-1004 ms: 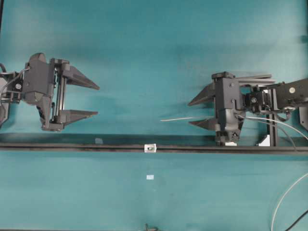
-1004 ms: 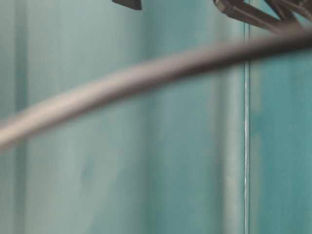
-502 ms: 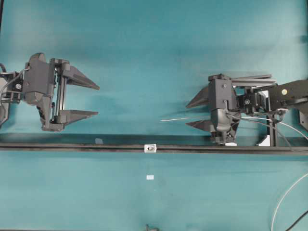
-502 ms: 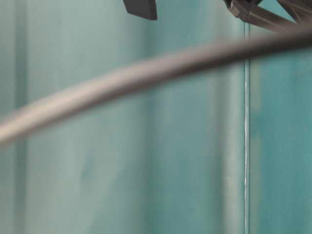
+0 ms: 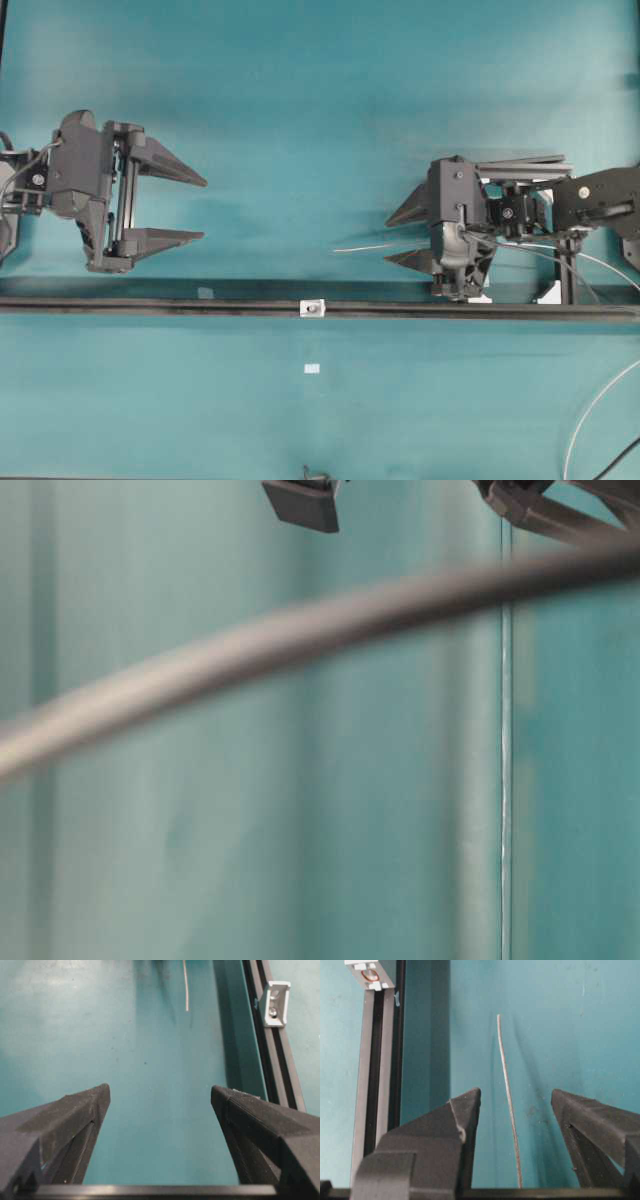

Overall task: Insert the wire through the hole in the metal fitting marked with a red label.
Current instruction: 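Lower the open right gripper over the white wire near the bracket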

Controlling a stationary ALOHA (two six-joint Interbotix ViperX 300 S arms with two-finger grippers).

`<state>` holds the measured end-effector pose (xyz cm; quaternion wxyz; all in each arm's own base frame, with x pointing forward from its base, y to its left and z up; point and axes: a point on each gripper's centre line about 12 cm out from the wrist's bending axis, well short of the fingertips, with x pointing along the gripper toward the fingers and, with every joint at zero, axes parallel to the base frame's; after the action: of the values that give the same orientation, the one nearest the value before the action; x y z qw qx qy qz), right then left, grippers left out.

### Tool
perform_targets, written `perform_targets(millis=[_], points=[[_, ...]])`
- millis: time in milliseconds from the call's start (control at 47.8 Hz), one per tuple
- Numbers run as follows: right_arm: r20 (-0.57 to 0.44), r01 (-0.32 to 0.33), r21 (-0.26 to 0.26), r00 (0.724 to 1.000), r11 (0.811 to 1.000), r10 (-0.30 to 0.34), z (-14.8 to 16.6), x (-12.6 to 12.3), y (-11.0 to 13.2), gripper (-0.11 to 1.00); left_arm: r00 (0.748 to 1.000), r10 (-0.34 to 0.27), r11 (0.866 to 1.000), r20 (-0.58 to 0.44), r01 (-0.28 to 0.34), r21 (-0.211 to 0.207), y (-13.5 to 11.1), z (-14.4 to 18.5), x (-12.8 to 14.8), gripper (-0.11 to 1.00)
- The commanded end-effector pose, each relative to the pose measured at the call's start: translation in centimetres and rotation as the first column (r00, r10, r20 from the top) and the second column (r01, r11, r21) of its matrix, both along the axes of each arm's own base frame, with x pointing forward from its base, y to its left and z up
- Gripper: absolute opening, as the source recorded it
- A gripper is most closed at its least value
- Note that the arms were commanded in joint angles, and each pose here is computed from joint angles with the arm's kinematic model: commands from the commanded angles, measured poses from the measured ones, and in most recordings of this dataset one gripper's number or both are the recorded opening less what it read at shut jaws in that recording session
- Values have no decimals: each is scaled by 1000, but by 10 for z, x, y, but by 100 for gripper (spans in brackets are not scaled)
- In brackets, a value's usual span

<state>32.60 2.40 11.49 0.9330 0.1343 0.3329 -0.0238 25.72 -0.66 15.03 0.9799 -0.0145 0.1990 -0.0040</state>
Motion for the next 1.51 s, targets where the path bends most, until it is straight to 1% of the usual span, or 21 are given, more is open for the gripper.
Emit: perform_targets(millis=[0, 105, 272, 586, 711, 753, 774, 837, 900, 941, 983, 1485], points=[[6, 0, 3, 1000, 1000, 0, 5, 4, 1, 62, 1000, -4, 1000, 21, 4, -1, -1, 5, 3, 65], [-8, -1, 3, 1000, 1000, 1, 3, 4, 1, 59, 1000, -3, 1000, 25, 4, -1, -1, 6, 4, 65], [-6, 0, 3, 1000, 1000, 0, 3, 4, 1, 50, 1000, -4, 1000, 25, 4, -1, -1, 6, 4, 65], [-2, 0, 3, 1000, 1000, 0, 4, 5, 1, 49, 1000, -2, 1000, 21, 2, -2, -1, 5, 3, 65], [-2, 0, 3, 1000, 1000, 0, 4, 5, 1, 47, 1000, -2, 1000, 20, 2, -2, -1, 5, 3, 65], [0, -4, 0, 1000, 1000, 4, 4, 5, 1, 43, 1000, -4, 1000, 21, 4, -1, -1, 5, 3, 65], [0, -5, 0, 1000, 1000, 5, 4, 5, 2, 39, 1000, -4, 1000, 20, 4, -1, -1, 5, 3, 65], [-3, -5, -1, 1000, 1000, 5, 3, 5, 1, 22, 1000, -2, 1000, 20, 2, -2, -1, 5, 3, 65], [-3, -7, -3, 1000, 1000, 7, 3, 4, 1, 9, 1000, -2, 1000, 20, 2, -2, -1, 5, 3, 65], [-6, -7, -3, 1000, 1000, 7, 2, 4, 1, 3, 1000, -2, 1000, 20, 2, -2, -1, 5, 3, 65], [-7, -6, -2, 1000, 1000, 6, 2, 3, 1, 0, 1000, -4, 1000, 20, 4, -1, -1, 5, 3, 65], [28, -7, -4, 1000, 1000, 7, 5, 5, 1, -1, 1000, -1, 1000, 15, 1, -6, -1, 4, 2, 65]])
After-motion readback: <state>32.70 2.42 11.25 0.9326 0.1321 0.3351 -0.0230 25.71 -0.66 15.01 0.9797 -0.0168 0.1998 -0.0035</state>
